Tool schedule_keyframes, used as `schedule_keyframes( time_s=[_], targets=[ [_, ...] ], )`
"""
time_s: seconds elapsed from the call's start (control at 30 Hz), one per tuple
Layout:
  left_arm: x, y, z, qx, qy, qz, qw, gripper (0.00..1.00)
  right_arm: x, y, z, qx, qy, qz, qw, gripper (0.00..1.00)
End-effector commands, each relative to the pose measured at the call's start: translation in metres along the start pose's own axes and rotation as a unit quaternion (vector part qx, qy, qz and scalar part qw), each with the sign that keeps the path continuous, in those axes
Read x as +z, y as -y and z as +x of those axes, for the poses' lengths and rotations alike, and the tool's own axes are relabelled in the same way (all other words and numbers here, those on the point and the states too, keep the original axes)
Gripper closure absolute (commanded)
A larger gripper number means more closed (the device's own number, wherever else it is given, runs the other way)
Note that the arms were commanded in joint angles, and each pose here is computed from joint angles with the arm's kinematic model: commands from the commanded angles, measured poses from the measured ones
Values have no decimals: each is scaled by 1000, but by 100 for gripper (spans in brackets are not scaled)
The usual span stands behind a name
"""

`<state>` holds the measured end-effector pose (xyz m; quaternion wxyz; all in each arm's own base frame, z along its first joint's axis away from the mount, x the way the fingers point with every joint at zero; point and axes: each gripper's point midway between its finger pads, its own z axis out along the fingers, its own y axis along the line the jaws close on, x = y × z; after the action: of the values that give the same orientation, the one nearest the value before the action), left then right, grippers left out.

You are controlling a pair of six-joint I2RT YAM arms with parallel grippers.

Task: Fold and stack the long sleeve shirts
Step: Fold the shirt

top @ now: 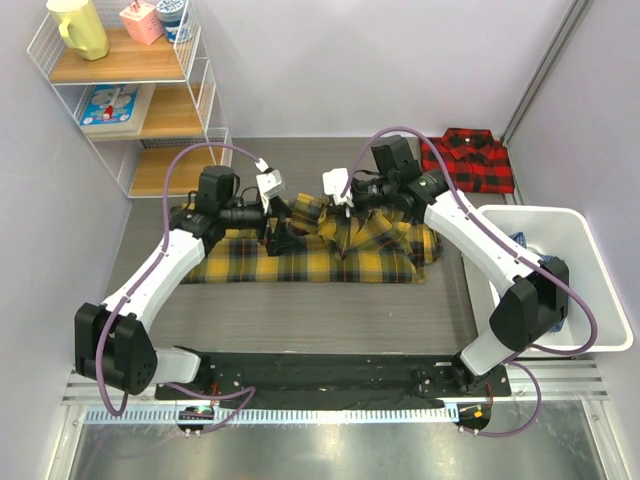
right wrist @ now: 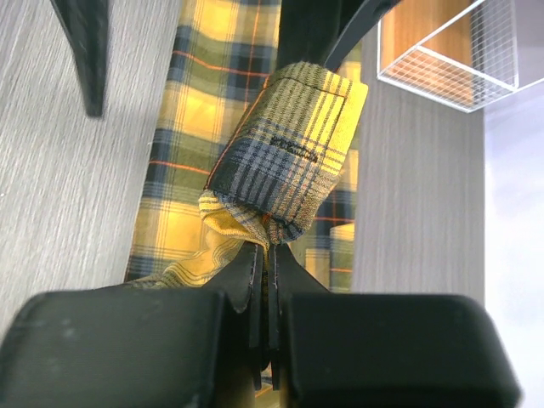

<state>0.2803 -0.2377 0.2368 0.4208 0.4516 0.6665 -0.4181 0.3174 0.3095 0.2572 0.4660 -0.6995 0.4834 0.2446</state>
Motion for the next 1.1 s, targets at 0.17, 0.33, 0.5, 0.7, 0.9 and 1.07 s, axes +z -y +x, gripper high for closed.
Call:
schedule_keyframes(
  time_s=[0.17,0.33,0.5,0.7,0.9,1.07],
  targets=[
    [18,-36,-10,10,12,-59,998,7,-16,4,-35,-61,59,31,996,98],
    [24,-28,-28,34,26,-49,998,21,-15,4,-33,-57,60,40,996,96],
    [28,-13,-33,21,34,-10,999,42,-16,11,-34,-60,65,64,994,95],
    [23,-54,-55,-51,12,-107,993,100,-19,37,-22,-41,35,126,990,85],
    [6,-138,-95,30,-30,-253,967,100,-46,78,17,89,-20,230,969,25],
    [1,-215,-108,101,-62,-352,928,100,-80,77,54,233,-42,252,938,23]
  ],
)
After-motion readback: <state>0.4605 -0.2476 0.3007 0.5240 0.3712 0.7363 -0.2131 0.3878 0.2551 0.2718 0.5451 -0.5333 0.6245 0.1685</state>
